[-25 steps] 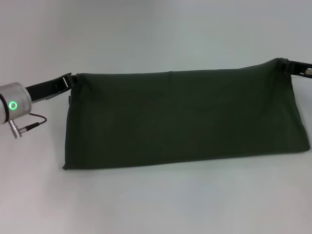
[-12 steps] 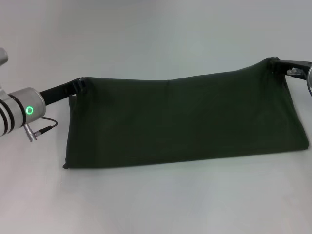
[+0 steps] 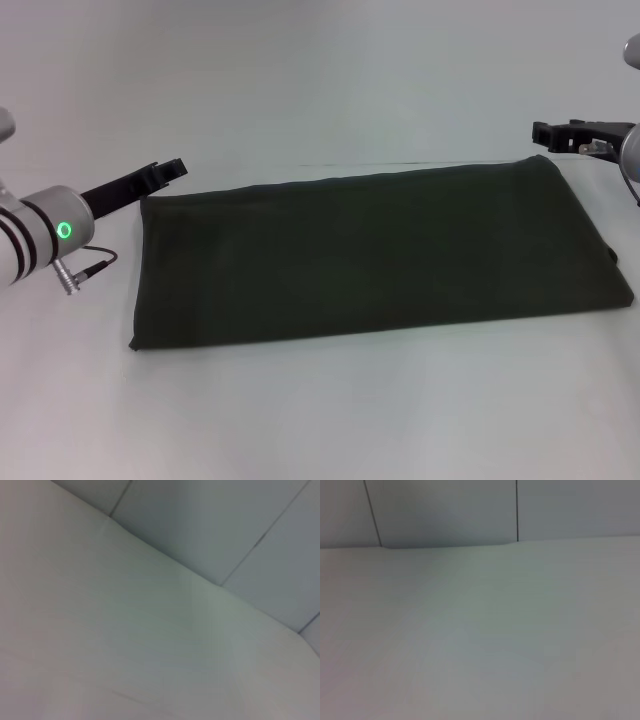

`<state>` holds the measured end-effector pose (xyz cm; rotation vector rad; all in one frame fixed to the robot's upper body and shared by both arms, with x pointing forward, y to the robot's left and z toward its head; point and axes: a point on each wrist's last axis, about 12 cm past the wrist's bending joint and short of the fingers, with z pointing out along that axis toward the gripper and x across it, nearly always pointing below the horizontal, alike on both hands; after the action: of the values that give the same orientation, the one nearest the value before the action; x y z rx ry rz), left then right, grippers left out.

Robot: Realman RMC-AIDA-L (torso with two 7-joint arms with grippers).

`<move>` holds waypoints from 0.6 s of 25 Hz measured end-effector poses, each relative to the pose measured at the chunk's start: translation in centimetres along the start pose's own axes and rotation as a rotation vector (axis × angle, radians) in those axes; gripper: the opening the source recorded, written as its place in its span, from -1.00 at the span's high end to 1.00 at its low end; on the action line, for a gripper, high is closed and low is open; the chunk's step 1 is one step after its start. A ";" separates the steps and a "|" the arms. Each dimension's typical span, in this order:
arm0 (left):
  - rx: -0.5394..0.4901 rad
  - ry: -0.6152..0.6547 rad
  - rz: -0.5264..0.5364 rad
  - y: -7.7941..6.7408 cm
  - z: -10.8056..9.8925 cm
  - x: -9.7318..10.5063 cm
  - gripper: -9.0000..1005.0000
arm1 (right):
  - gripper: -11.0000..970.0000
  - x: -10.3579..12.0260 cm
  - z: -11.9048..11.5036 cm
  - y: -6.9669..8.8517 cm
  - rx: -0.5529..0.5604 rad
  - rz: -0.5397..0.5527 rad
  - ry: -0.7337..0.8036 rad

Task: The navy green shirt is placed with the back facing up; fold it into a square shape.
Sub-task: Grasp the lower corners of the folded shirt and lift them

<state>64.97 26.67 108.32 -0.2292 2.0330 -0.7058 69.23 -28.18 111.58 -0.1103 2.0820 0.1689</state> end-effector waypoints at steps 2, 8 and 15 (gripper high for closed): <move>-0.005 -0.014 -0.010 0.3 -0.2 -0.2 0.47 | 0.40 0.1 -0.1 -0.2 -0.002 0.012 -0.002; 0.117 -0.018 -0.007 0.7 -1.9 -1.0 -0.09 | -0.38 0.5 -2.2 -2.5 -0.095 0.107 -0.052; 0.391 0.058 0.007 -0.2 -5.2 -0.4 -0.60 | -0.69 2.4 -7.0 -4.8 -0.376 0.153 -0.118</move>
<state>60.82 28.66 110.75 0.0266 1.9017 -1.0958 62.78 -34.10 112.51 -0.1637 1.9204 0.6447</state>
